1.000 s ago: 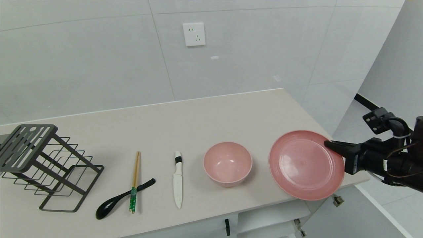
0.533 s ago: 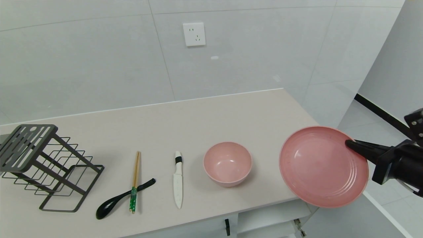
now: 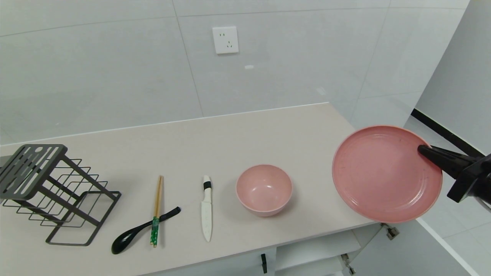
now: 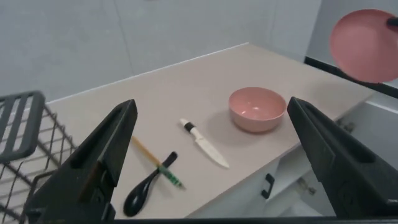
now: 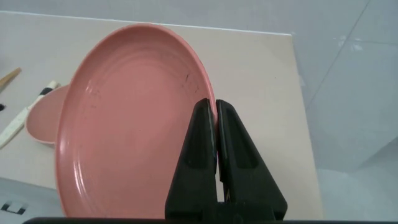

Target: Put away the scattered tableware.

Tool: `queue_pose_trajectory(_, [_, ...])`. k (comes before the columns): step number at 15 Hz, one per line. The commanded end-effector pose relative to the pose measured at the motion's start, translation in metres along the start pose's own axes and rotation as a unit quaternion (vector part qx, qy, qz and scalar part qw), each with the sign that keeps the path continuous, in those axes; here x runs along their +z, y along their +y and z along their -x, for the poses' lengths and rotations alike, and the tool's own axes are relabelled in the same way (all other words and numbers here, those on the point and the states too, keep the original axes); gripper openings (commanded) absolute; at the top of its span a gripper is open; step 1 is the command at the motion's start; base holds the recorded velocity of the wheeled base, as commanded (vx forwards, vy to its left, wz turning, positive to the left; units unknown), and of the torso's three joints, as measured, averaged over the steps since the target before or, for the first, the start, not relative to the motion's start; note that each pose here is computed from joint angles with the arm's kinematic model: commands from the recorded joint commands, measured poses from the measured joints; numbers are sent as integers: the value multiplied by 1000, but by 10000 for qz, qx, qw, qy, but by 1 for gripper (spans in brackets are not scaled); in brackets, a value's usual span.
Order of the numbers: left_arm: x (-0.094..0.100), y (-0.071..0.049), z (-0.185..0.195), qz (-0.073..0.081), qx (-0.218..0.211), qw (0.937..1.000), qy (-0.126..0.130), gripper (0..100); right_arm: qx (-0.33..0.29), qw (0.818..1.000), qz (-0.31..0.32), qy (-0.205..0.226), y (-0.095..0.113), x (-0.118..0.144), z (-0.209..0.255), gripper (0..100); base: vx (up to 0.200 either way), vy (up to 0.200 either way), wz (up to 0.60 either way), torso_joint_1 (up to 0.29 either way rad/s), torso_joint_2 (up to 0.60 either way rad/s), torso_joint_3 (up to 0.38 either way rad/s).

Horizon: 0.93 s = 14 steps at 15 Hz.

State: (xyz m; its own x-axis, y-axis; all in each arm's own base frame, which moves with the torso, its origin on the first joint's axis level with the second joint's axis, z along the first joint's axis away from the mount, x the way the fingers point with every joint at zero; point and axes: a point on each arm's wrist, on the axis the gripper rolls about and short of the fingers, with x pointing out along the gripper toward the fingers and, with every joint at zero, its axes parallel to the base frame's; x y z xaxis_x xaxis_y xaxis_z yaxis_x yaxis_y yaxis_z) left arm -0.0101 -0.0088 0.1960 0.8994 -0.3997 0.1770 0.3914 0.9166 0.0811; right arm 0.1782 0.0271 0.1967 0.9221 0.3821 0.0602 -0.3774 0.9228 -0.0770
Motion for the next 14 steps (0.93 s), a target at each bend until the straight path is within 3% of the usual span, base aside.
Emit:
queue_pose_trajectory(1, [21, 19, -49, 47, -393, 9989, 251, 100, 133, 9999, 15, 12, -1, -2, -4, 0, 0, 0, 0, 0, 0, 0])
queue_pose_trajectory(5, [22, 34, -87, -211, -609, 9978, 128, 100, 97, 9999, 123, 38, -2, -13, 6, 0, 0, 0, 0, 0, 0, 0])
queue_pose_trajectory(7, [20, 35, -90, -42, -610, 9978, 245, 100, 143, 9996, 195, 121, 5, -23, 25, 0, 0, 0, 0, 0, 0, 0])
queue_pose_trajectory(11, [17, 40, -104, 83, -743, 9961, 458, 100, 130, 9996, 241, -38, 5, -18, 28, 0, 0, 0, 0, 0, 0, 0])
queue_pose_trajectory(14, [12, 41, -123, 304, -1345, 9880, 690, 100, 88, 9994, 273, -173, 7, -15, 37, 0, 0, 0, 0, 0, 0, 0])
